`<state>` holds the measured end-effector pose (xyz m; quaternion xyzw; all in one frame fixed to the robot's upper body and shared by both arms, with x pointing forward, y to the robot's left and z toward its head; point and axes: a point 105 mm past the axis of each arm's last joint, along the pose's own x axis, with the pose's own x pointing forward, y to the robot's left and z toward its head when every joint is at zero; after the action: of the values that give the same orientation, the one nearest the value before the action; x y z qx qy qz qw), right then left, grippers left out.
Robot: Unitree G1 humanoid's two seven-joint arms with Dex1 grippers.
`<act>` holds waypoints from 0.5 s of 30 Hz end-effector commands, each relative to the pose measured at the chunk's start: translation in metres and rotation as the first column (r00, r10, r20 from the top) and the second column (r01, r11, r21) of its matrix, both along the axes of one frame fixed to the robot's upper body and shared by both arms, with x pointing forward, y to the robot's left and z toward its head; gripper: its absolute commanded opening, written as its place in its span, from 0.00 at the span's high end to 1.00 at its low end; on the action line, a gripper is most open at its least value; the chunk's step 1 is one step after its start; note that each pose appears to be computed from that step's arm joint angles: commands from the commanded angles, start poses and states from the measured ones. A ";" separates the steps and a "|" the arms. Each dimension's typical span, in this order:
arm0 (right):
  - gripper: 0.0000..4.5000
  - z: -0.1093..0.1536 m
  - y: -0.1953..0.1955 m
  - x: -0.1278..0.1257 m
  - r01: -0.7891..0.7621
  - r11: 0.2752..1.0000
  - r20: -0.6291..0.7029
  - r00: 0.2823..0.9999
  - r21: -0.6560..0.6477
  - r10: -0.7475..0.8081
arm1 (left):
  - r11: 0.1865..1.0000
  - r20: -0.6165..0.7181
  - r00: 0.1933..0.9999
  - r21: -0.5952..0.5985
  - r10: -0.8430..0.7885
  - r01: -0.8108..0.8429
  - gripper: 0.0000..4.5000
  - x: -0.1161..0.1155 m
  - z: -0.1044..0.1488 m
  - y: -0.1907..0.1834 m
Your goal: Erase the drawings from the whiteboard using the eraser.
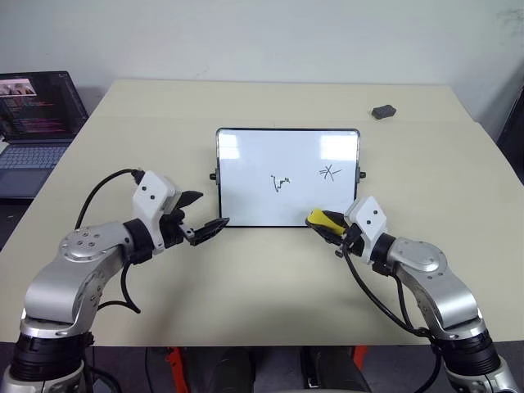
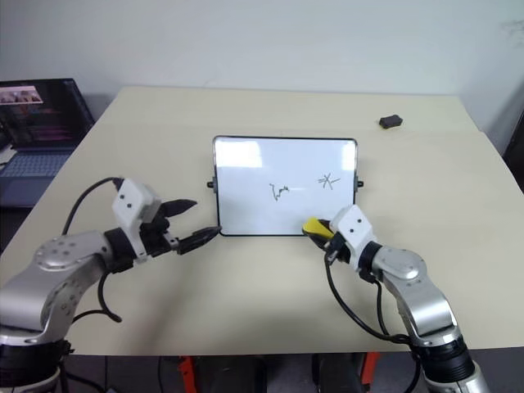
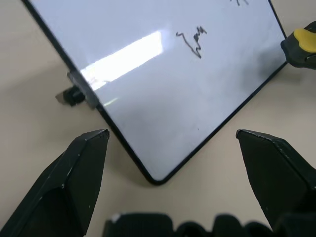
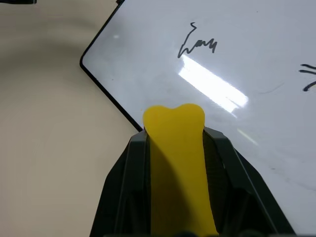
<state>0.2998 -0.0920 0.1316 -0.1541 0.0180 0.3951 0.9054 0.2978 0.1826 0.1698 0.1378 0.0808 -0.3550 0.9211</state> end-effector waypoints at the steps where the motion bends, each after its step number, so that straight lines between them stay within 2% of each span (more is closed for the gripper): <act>1: 0.76 0.033 0.009 0.007 0.009 0.999 0.153 0.988 0.036 -0.015 | 1.000 0.041 0.999 0.000 -0.014 0.014 0.00 0.003 0.009 -0.006; 10: 0.76 0.066 0.041 0.052 0.076 0.995 0.319 0.943 0.066 -0.093 | 0.996 0.020 0.996 0.019 -0.086 0.085 0.00 0.005 0.003 -0.013; 15: 0.76 0.073 0.053 0.083 0.124 0.992 0.384 0.915 0.032 -0.126 | 0.996 0.021 0.996 0.024 -0.091 0.091 0.00 0.007 0.003 -0.011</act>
<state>0.3778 -0.0411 0.1951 -0.2122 -0.1251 0.3111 0.9179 0.3046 0.1716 0.1611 0.1399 0.0910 -0.3916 0.9049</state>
